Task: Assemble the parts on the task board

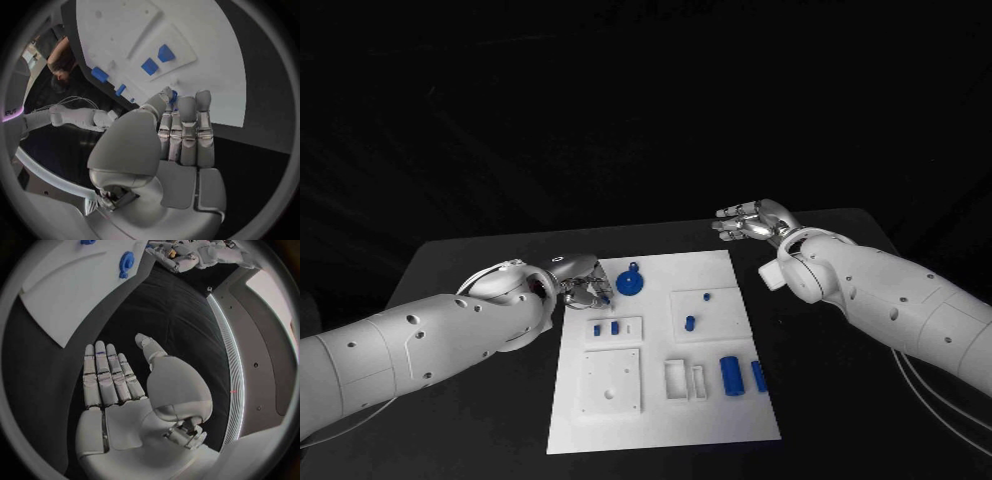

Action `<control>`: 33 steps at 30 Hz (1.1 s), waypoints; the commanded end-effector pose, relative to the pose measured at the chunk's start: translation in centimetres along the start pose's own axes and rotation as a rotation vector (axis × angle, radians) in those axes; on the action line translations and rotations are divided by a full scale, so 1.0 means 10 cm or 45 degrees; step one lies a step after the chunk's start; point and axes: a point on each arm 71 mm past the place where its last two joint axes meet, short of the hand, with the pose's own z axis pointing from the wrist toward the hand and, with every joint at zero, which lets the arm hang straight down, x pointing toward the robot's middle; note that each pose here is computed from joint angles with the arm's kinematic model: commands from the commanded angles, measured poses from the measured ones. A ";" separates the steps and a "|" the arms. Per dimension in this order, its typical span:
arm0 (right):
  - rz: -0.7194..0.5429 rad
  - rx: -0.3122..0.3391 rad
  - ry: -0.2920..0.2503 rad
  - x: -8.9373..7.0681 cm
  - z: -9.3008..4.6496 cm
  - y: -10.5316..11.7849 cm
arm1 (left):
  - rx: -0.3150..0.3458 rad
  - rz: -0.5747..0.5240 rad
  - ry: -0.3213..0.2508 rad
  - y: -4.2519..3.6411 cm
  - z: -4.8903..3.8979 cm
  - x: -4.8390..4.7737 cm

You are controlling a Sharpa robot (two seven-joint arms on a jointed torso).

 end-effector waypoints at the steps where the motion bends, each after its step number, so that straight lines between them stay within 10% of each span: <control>1: -0.009 -0.015 0.018 0.02 0.00 0.02 | 0.019 -0.002 0.018 -0.024 0.009 0.033; 33: -0.008 -0.017 0.024 0.03 0.00 0.02 | 0.031 0.053 0.040 -0.033 0.042 0.181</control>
